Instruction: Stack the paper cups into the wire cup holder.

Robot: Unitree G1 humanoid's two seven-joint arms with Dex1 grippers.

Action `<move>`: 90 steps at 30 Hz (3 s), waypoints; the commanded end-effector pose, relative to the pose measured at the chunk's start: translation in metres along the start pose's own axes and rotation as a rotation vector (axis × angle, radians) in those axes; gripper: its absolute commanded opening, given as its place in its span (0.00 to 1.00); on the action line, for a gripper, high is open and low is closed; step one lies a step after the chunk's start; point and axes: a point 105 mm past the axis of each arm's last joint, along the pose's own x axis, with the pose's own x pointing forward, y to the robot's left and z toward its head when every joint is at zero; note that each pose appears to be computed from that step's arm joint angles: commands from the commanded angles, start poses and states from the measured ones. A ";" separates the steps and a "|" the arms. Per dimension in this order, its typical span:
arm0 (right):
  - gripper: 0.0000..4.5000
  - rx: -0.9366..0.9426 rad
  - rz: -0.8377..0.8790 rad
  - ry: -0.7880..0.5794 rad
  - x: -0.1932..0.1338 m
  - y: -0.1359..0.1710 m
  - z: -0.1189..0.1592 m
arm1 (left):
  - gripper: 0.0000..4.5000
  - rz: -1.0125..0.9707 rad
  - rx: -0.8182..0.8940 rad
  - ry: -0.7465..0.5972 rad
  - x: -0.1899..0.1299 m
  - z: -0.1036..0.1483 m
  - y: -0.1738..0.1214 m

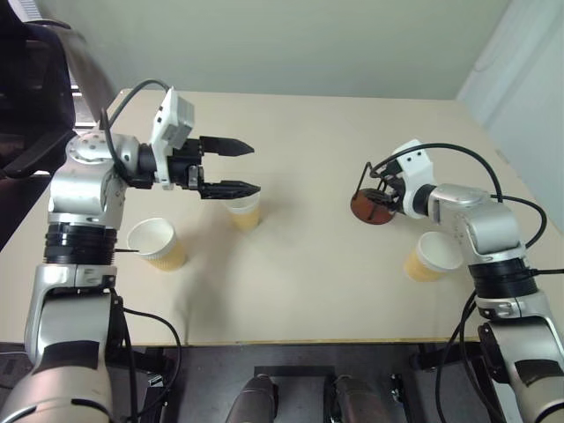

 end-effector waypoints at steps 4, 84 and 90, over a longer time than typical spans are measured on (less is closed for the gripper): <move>0.06 -0.043 0.021 -0.031 -0.006 -0.005 0.018 | 1.00 0.019 0.045 -0.020 -0.009 0.015 0.002; 0.87 -0.385 0.580 0.022 -0.130 0.054 0.024 | 1.00 -0.160 0.085 0.165 -0.009 -0.004 -0.009; 0.87 -0.366 0.530 -0.024 -0.123 0.049 0.029 | 1.00 -0.001 0.153 0.188 -0.012 -0.003 0.019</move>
